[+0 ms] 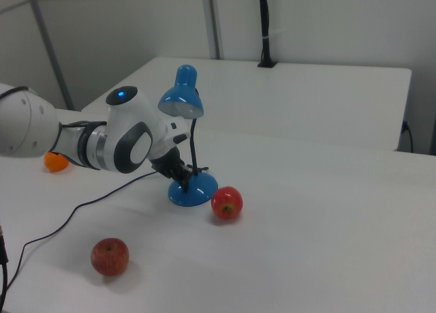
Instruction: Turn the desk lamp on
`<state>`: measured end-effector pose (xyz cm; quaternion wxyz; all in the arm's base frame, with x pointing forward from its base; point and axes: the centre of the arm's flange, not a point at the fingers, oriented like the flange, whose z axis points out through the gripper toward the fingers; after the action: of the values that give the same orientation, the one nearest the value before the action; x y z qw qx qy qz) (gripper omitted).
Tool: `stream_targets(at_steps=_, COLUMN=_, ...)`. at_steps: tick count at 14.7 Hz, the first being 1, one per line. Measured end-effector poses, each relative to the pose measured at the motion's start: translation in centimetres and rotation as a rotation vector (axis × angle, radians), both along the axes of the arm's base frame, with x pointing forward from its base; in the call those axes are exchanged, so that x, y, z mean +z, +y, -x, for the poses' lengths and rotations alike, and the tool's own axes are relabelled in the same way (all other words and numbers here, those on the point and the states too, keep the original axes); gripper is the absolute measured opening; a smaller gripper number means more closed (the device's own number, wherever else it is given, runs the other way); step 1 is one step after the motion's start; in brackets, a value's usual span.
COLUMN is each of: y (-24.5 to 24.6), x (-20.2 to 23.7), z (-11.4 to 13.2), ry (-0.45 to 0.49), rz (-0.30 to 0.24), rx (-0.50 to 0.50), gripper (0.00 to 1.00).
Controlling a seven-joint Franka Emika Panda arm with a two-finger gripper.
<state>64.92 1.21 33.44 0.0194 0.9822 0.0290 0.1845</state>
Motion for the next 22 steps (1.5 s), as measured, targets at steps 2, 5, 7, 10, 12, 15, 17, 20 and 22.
stream_targets(at_steps=2, y=0.0, x=-0.2, z=-0.1, ry=-0.014, rz=-0.002, rx=0.001, gripper=0.01)
stream_targets(at_steps=5, y=0.1, x=-0.3, z=-0.2, ry=-0.019, rz=0.001, rx=0.005, gripper=0.01)
stream_targets(at_steps=7, y=0.1, x=-0.3, z=-0.2, ry=-0.019, rz=0.004, rx=0.008, gripper=0.01)
stream_targets(at_steps=10, y=0.1, x=-0.3, z=-0.2, ry=-0.02, rz=0.004, rx=0.008, gripper=0.01)
stream_targets(at_steps=12, y=0.1, x=-0.1, z=0.0, ry=0.018, rz=0.009, rx=0.006, gripper=0.01)
stream_targets(at_steps=15, y=0.4, x=0.8, z=1.4, ry=0.163, rz=0.029, rx=0.005, gripper=0.01)
stream_targets(at_steps=17, y=0.8, x=2.6, z=2.7, ry=0.25, rz=0.041, rx=0.004, gripper=0.01)
stream_targets(at_steps=20, y=0.9, x=6.9, z=4.6, ry=0.327, rz=0.056, rx=-0.004, gripper=0.01)
stream_targets(at_steps=22, y=1.2, x=12.0, z=5.7, ry=0.359, rz=0.066, rx=-0.01, gripper=0.01)
